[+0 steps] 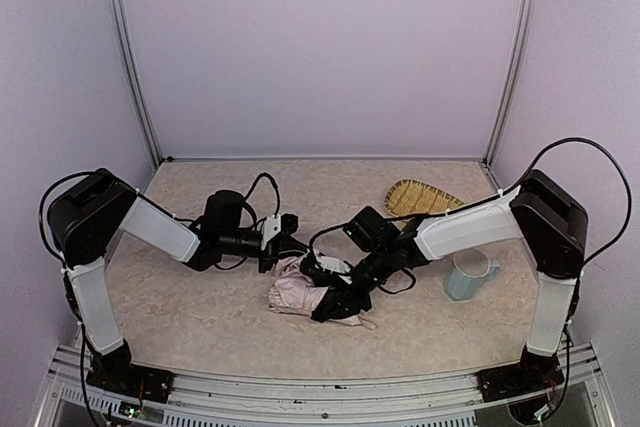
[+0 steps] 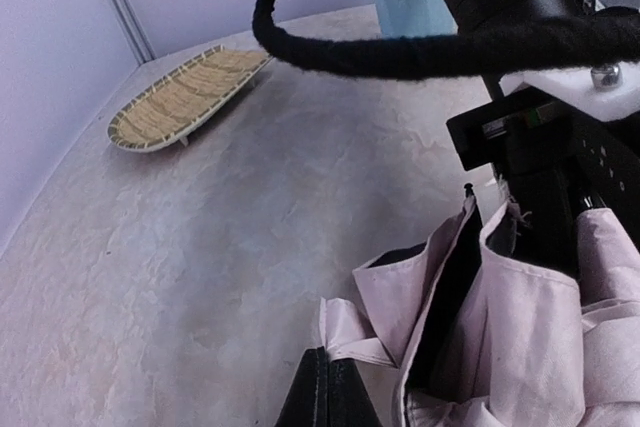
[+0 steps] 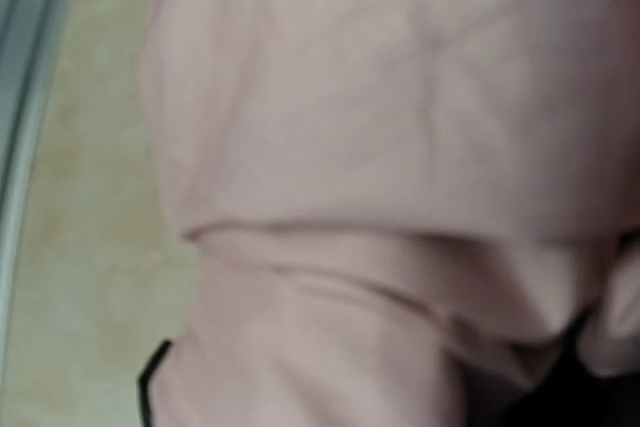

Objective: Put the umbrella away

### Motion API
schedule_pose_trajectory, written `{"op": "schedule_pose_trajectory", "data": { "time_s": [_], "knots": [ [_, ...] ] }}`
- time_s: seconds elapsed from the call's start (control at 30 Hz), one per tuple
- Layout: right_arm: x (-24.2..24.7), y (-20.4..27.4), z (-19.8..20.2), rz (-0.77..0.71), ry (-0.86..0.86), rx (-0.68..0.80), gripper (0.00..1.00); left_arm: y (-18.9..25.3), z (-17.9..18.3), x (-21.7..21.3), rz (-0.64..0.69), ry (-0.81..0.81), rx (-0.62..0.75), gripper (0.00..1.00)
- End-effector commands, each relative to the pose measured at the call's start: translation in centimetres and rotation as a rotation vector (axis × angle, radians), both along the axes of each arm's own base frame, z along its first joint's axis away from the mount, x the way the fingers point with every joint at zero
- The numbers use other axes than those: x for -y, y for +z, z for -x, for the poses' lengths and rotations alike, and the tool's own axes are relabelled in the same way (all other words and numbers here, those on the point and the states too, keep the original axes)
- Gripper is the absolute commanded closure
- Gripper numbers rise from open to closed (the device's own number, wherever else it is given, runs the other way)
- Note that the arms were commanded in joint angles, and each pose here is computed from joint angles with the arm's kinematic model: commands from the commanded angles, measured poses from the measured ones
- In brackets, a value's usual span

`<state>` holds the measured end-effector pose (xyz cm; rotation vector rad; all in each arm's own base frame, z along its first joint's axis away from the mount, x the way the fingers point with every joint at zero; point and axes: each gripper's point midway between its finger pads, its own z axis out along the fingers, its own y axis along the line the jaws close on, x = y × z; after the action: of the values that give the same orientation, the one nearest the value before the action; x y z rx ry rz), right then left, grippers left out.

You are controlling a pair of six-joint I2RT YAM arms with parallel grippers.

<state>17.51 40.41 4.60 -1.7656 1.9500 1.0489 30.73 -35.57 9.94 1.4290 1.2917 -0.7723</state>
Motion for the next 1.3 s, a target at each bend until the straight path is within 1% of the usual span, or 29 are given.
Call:
{"op": "schedule_pose_trajectory", "data": {
  "time_s": [0.0,0.07,0.13,0.17,0.2,0.23,0.27,0.33,0.37,0.4,0.43,0.5,0.57,0.63,0.67,0.73,0.8,0.83,0.9,0.97,1.07,1.2,1.27],
  "knots": [
    [4.2,-5.5,5.3,0.226,-0.015,-0.322,1.00,5.8,-6.1,-1.7,0.055,0.234,0.290,1.00],
    [4.4,-6.1,5.0,0.241,-0.033,-0.354,1.00,5.5,-7.3,-1.9,0.045,0.292,0.282,1.00],
    [4.6,-6.6,4.8,0.258,-0.050,-0.382,1.00,5.2,-9.3,-2.6,0.034,0.403,0.272,1.00],
    [4.7,-6.8,4.7,0.269,-0.058,-0.395,1.00,5.2,-10.5,-3.2,0.036,0.478,0.267,0.96],
    [4.8,-7.0,4.6,0.276,-0.065,-0.407,1.00,5.3,-11.7,-4.0,0.045,0.563,0.264,0.86],
    [5.0,-7.2,4.5,0.287,-0.077,-0.423,1.00,5.6,-12.8,-5.1,0.060,0.645,0.261,0.75],
    [5.2,-7.4,4.4,0.294,-0.089,-0.437,1.00,6.1,-13.6,-6.1,0.078,0.722,0.264,0.66],
    [5.7,-7.8,4.1,0.309,-0.117,-0.475,1.00,7.3,-14.2,-7.9,0.102,0.818,0.257,0.52],
    [5.9,-7.9,4.0,0.314,-0.129,-0.491,1.00,8.1,-14.1,-8.9,0.115,0.866,0.257,0.47],
    [6.2,-8.1,3.8,0.316,-0.141,-0.508,1.00,9.1,-13.7,-9.9,0.136,0.905,0.257,0.44],
    [6.4,-8.2,3.7,0.318,-0.156,-0.528,1.00,10.0,-13.1,-10.8,0.147,0.938,0.258,0.43],
    [6.6,-8.1,3.4,0.311,-0.177,-0.566,1.00,11.3,-10.7,-11.7,0.149,0.949,0.244,0.43],
    [6.5,-7.7,3.1,0.303,-0.188,-0.603,1.00,12.4,-6.7,-11.1,0.151,0.868,0.226,0.47],
    [6.5,-7.4,2.9,0.312,-0.191,-0.632,1.00,12.0,-1.2,-8.6,0.103,0.670,0.205,0.50],
    [6.4,-7.1,2.9,0.315,-0.191,-0.648,1.00,11.4,2.1,-6.8,0.068,0.550,0.203,0.50],
    [6.2,-6.5,2.7,0.311,-0.189,-0.681,1.00,9.6,7.9,-4.7,0.003,0.336,0.189,0.43],
    [6.1,-6.0,2.5,0.308,-0.188,-0.706,1.00,7.1,12.1,-3.8,-0.081,0.177,0.164,0.28],
    [6.2,-5.9,2.5,0.314,-0.188,-0.721,1.00,5.6,13.5,-3.6,-0.132,0.130,0.163,0.24],
    [6.2,-5.8,2.3,0.309,-0.184,-0.744,1.00,2.9,14.9,-3.3,-0.233,0.083,0.172,0.20],
    [6.3,-5.9,2.1,0.312,-0.173,-0.763,1.00,0.2,15.3,-3.3,-0.336,0.045,0.195,0.19],
    [6.0,-6.5,1.7,0.326,-0.153,-0.763,1.00,-1.4,13.8,-2.7,-0.449,0.042,0.239,0.18],
    [6.3,-7.8,1.2,0.339,-0.151,-0.770,1.00,-3.7,12.1,-1.7,-0.502,0.014,0.304,0.18],
    [6.3,-8.3,1.0,0.339,-0.151,-0.778,1.00,-5.5,11.3,-1.6,-0.561,0.018,0.322,0.17]
  ]
}}
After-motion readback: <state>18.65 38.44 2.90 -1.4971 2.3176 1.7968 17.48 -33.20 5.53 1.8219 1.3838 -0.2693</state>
